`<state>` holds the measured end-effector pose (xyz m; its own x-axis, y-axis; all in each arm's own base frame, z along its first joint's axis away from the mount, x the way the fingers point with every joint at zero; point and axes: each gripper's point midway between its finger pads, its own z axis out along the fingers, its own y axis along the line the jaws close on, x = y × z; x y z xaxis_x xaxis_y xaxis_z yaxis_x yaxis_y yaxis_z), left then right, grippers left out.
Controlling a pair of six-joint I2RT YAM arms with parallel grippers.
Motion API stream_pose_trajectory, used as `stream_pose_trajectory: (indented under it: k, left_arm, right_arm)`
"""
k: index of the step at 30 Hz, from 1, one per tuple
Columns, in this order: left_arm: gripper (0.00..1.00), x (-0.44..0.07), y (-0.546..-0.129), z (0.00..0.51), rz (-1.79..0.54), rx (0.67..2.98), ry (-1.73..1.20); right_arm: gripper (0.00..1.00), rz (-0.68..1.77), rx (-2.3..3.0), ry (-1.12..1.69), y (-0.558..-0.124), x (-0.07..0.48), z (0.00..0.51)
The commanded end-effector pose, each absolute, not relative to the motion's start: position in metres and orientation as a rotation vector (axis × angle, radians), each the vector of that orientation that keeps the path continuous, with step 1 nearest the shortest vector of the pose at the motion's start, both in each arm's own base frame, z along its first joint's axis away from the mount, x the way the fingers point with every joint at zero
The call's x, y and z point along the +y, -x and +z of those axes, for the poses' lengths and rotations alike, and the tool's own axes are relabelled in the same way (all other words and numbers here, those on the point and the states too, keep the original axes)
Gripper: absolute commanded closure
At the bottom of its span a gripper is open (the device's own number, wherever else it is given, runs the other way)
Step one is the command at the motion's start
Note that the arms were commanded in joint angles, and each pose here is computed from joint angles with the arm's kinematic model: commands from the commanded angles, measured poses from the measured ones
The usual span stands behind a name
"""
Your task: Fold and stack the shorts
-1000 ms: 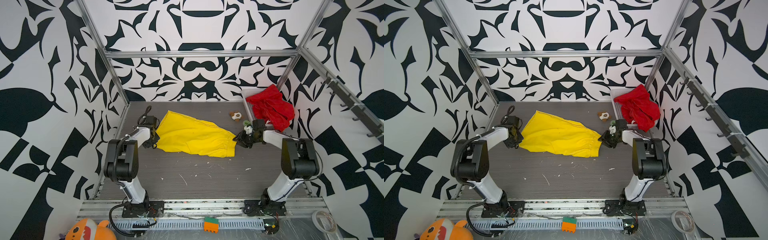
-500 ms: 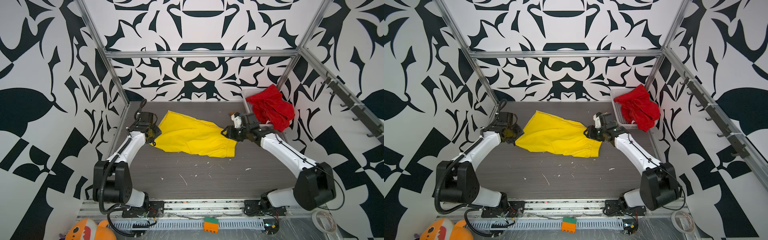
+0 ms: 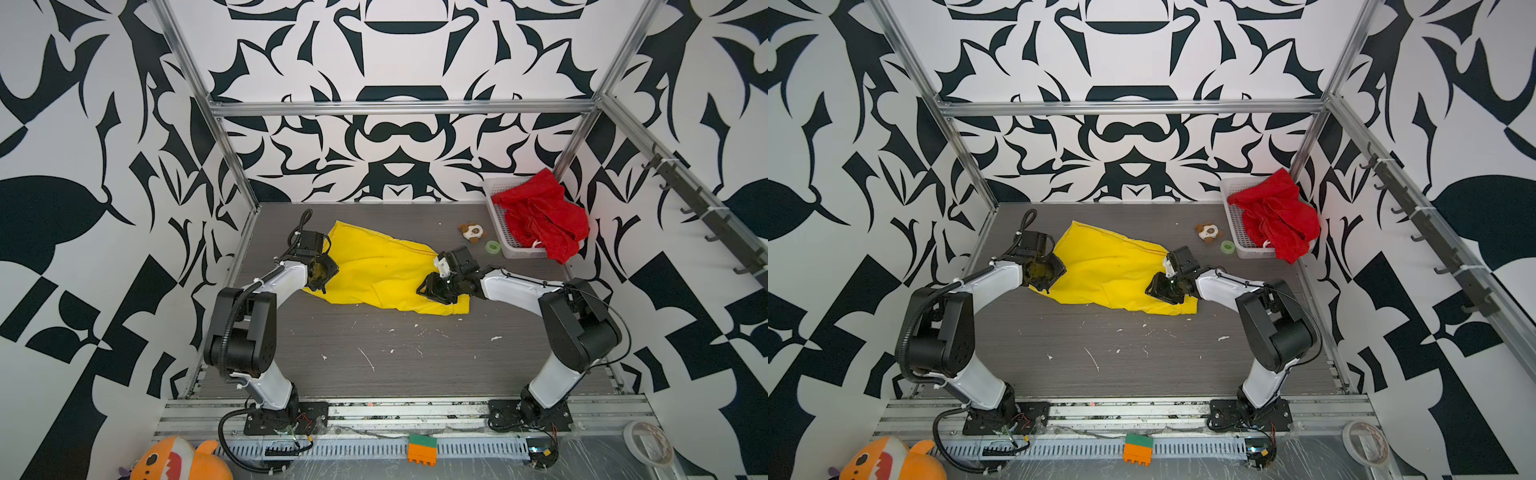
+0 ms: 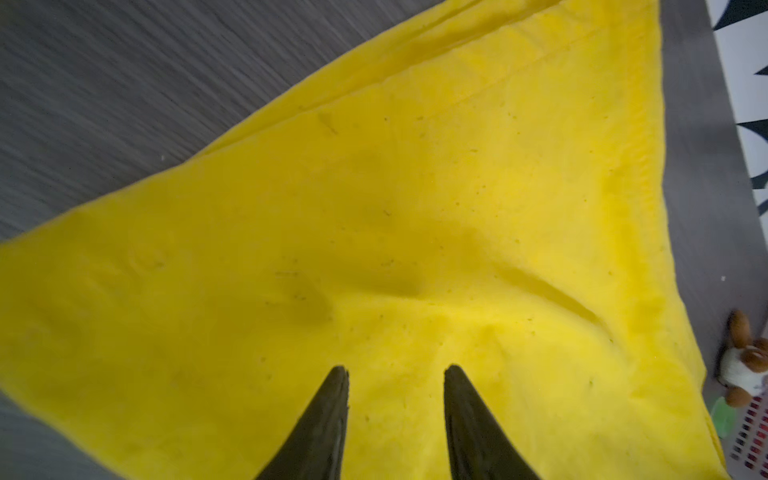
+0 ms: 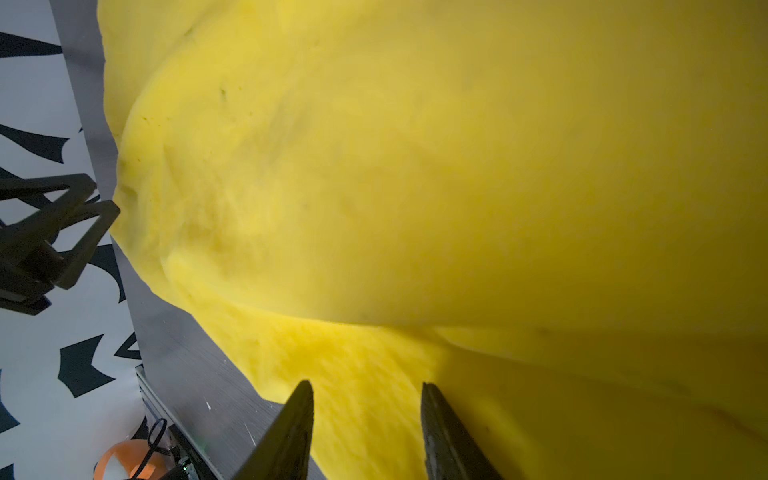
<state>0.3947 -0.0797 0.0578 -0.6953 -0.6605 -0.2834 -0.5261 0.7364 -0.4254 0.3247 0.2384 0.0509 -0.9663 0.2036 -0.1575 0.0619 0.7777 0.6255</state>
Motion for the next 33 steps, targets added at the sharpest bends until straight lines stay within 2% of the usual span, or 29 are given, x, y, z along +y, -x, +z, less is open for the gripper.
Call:
stream_pose_trajectory:
  k: [1,12,21,26,30,33]
  left_arm:
    - [0.59,-0.059,-0.384,0.028,-0.341,2.562,0.987]
    - [0.59,-0.021,-0.341,-0.007,-0.224,2.613,1.107]
    - [0.57,-0.013,-0.314,0.018,-0.197,2.582,1.081]
    - [0.51,-0.03,-0.327,0.076,-0.394,2.464,1.004]
    - [0.49,-0.06,-0.347,0.134,-0.533,2.388,0.758]
    - [0.48,-0.089,-0.368,0.157,-0.636,2.376,0.593]
  right_arm:
    - [0.54,0.948,2.773,-0.293,-0.32,0.219,0.037]
    - [0.53,0.761,2.942,-0.327,-0.287,0.155,0.002]
    - [0.52,0.771,2.922,-0.164,-0.27,0.171,0.022]
    - [0.51,0.833,2.79,-0.05,-0.283,0.183,0.08]
    - [0.5,0.856,2.658,-0.011,-0.3,0.188,0.139]
    - [0.5,0.906,2.586,-0.021,-0.315,0.197,0.165]
